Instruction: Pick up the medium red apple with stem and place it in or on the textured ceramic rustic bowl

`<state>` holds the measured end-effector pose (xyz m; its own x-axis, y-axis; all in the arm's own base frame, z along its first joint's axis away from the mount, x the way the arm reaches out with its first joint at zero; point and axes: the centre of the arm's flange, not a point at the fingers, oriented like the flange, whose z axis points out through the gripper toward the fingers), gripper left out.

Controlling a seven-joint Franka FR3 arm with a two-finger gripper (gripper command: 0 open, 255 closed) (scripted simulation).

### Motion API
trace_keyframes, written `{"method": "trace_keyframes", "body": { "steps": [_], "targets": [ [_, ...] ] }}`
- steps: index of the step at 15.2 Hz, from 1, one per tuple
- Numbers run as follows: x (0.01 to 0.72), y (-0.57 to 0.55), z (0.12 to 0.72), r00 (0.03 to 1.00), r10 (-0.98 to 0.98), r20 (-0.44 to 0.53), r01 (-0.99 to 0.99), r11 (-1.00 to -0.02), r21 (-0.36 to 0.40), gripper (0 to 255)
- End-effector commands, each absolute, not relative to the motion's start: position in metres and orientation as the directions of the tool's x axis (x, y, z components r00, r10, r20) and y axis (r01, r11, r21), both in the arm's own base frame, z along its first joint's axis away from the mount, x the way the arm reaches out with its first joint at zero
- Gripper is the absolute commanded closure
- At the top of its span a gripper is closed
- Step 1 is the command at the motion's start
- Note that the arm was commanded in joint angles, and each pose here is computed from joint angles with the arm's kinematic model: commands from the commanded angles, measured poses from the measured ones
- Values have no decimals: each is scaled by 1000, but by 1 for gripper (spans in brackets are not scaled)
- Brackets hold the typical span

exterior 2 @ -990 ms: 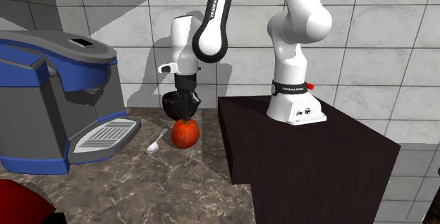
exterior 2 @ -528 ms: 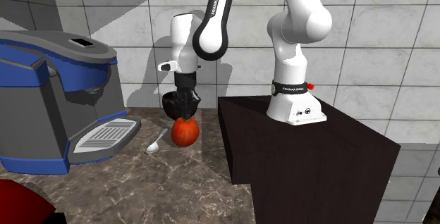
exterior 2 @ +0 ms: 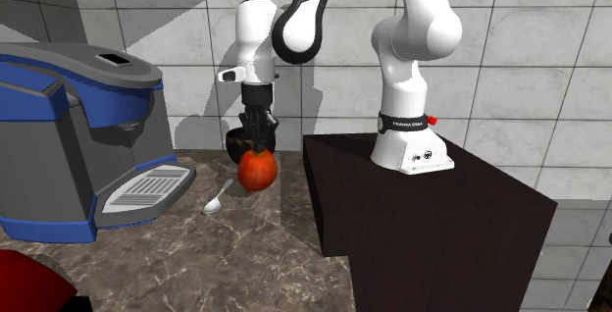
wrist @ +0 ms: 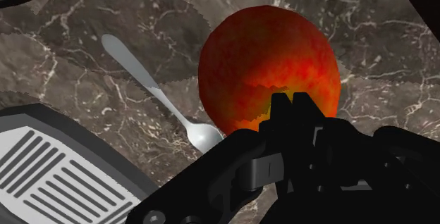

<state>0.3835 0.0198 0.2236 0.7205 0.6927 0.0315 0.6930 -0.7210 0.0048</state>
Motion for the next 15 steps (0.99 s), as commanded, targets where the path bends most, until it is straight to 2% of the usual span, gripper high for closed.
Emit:
{"method": "trace_keyframes", "body": {
  "steps": [1,15],
  "targets": [
    [384,18,234,721,693,31,693,-721,5,255],
    [384,18,308,721,693,31,693,-721,5,255]
  ]
}}
